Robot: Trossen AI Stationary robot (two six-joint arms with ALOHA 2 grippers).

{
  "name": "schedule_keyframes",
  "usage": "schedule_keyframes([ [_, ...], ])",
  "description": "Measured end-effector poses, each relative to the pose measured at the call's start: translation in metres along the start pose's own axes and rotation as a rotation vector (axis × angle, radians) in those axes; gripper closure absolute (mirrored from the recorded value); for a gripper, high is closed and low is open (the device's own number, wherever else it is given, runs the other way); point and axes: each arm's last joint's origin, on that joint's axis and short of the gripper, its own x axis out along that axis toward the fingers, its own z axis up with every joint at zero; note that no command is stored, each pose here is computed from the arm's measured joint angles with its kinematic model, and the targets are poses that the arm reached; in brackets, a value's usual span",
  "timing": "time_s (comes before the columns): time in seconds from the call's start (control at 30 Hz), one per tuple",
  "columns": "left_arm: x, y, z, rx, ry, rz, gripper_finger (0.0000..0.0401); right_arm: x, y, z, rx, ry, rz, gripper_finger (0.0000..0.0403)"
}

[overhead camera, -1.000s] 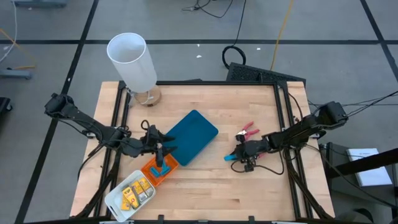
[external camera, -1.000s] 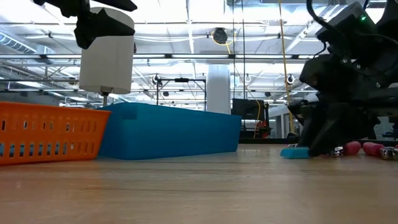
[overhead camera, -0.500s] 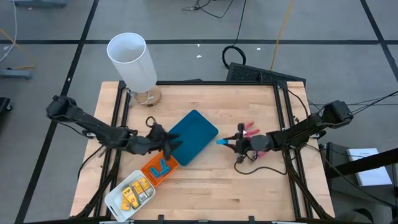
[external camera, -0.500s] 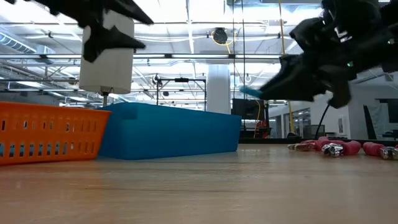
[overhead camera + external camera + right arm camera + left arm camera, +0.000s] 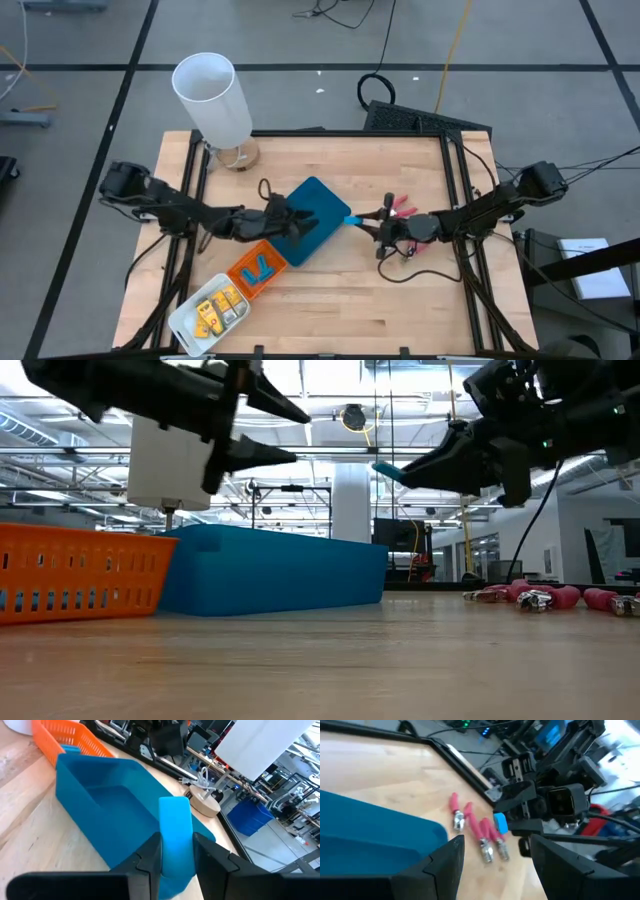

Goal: Pick & Place School Supplies
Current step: Put the blue eraser into the orange bin

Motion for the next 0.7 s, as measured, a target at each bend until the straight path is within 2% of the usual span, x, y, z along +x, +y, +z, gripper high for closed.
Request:
schedule_keyframes([
  [0.17, 0.022, 0.004, -0.005, -0.013, 0.035, -0.024, 0.0169, 0.007, -0.001, 0.012, -0.021, 0.008, 0.004, 0.0314],
  [0.3, 0.038, -0.003, -0.005, 0.025, 0.046, -0.044, 0.0169, 0.011, -0.002, 0.018, -0.033, 0.017, 0.009, 0.0314],
  [0.5, 0.062, -0.010, -0.004, 0.055, 0.039, -0.042, 0.0169, 0.011, -0.002, 0.019, -0.033, 0.017, 0.009, 0.0314],
  [0.7, 0.082, -0.014, -0.004, 0.057, 0.114, -0.062, 0.0169, 0.011, -0.002, 0.019, -0.033, 0.017, 0.008, 0.0314],
])
